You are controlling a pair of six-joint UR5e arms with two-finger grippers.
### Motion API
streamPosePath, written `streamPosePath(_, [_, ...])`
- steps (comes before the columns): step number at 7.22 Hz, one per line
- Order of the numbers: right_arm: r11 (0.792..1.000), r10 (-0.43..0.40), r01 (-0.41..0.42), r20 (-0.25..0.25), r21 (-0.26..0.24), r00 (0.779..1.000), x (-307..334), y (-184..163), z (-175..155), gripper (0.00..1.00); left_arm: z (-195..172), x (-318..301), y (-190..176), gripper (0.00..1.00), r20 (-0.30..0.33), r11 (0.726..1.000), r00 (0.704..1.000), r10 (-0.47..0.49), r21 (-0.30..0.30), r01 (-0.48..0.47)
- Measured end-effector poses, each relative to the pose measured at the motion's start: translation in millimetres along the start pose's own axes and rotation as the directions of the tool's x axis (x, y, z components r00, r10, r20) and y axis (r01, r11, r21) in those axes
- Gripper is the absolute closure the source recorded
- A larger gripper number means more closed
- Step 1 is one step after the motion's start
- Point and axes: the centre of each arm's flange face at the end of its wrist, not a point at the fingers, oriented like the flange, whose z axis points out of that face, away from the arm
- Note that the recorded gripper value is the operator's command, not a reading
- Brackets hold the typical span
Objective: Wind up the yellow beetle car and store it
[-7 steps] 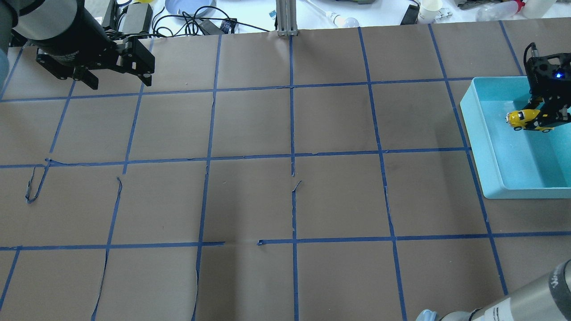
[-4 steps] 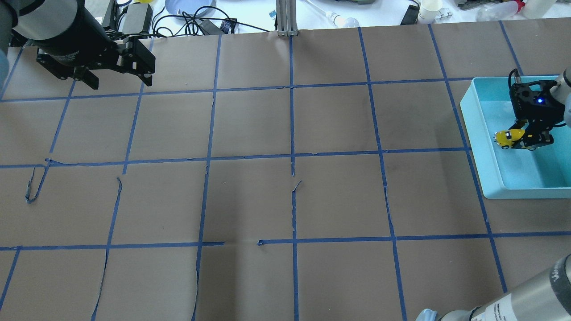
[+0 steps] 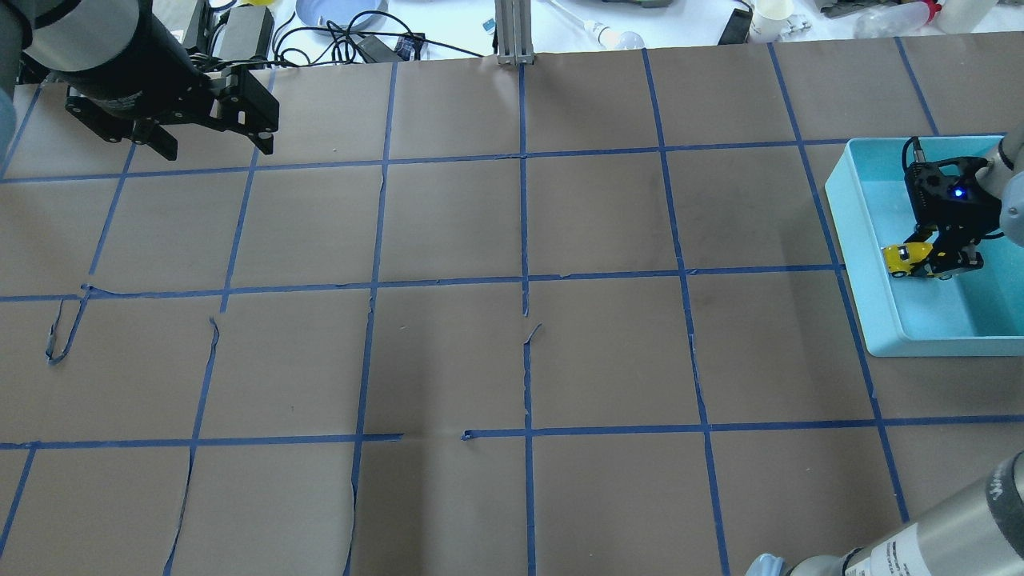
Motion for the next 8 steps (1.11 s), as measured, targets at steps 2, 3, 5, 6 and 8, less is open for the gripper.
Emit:
streamPosePath(2, [1.000, 0.004, -0.004, -0.011, -0.023, 1.000, 0, 2, -5, 0.00, 0, 0, 0, 0.00, -0.001, 1.000, 1.000, 0.000, 0.000, 0.000])
streamPosePath(3, [0.999, 0.006, -0.006, -0.017, -0.032, 1.000, 1, 3, -10, 0.00, 0, 0, 0, 0.00, -0.001, 1.000, 1.000, 0.000, -0.001, 0.000])
streamPosePath(5, [0.998, 0.009, -0.013, -0.060, -0.060, 0.998, 0, 2, -40, 0.00, 0, 0, 0, 0.00, -0.001, 1.000, 1.000, 0.000, -0.001, 0.000])
streamPosePath(6, [0.997, 0.007, -0.015, -0.101, -0.081, 0.995, -4, -4, -74, 0.00, 0, 0, 0, 0.00, -0.001, 1.000, 1.000, 0.000, -0.001, 0.000])
streamPosePath(8, [0.994, 0.009, -0.025, -0.154, -0.102, 0.988, -17, -30, -148, 0.00, 0, 0, 0, 0.00, -0.001, 1.000, 1.000, 0.000, 0.000, 0.000])
